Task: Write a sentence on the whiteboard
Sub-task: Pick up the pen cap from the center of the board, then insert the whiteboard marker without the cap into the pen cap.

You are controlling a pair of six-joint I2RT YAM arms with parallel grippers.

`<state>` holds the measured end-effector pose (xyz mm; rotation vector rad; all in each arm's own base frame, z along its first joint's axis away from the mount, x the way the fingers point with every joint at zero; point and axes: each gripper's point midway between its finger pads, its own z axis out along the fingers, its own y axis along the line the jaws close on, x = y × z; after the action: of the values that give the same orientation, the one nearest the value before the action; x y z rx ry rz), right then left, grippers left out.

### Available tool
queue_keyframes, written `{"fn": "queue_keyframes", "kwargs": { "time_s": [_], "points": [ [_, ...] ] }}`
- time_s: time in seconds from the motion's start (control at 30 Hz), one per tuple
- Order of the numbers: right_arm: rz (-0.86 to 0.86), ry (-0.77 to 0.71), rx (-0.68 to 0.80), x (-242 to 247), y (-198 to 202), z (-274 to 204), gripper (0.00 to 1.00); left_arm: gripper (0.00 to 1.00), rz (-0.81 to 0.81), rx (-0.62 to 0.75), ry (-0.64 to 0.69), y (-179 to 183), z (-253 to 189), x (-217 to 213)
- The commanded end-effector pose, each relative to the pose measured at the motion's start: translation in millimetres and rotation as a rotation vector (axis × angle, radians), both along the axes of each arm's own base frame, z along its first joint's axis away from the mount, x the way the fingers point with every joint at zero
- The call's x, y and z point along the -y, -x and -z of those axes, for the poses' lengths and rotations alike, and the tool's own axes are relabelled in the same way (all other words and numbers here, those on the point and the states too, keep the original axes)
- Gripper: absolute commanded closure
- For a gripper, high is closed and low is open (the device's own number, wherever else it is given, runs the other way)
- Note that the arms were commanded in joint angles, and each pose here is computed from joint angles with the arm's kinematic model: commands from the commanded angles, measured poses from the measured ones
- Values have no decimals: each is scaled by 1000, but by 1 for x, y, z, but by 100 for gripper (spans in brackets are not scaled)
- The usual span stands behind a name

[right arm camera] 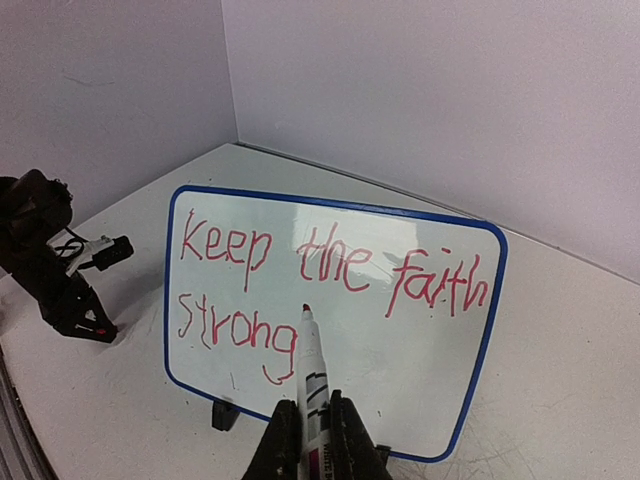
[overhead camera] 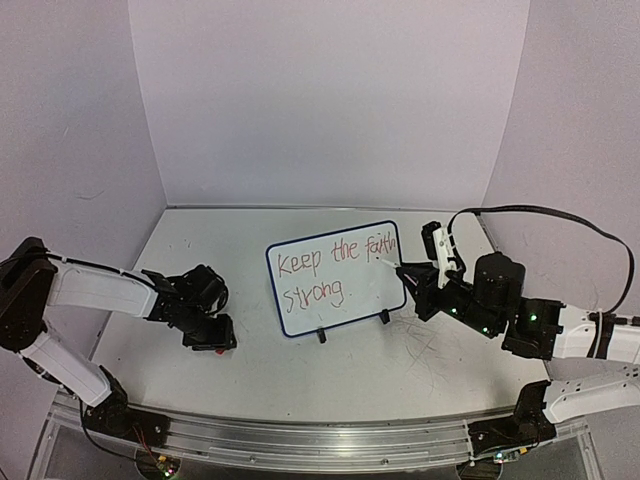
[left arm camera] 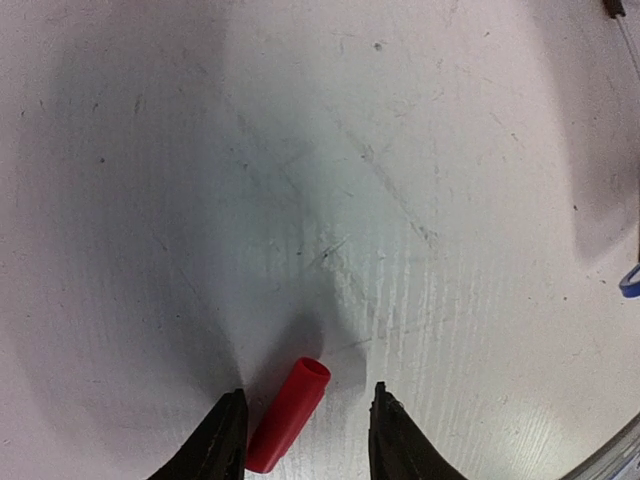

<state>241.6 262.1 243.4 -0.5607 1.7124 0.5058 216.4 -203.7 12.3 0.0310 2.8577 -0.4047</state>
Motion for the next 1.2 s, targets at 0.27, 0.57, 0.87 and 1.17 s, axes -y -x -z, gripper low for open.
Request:
{"fn": "queue_keyframes", "kwargs": {
  "time_s": [0.27, 0.57, 0.87, 1.17],
  "points": [
    [44, -29, 57, 3, -8, -22, 100, 82, -46, -64, -279, 15, 33, -36],
    [-33, -52, 48, -10, -1, -43, 100, 93, -43, 238, -163, -19, -33, -27],
    [-268, -123, -185, -60, 22, -50, 100, 90, 220, 748, 19, -57, -174, 14],
    [-492, -121, -465, -129, 41, -59, 100, 99, 885, 1177, 275, -6, -265, 94]
  ]
}}
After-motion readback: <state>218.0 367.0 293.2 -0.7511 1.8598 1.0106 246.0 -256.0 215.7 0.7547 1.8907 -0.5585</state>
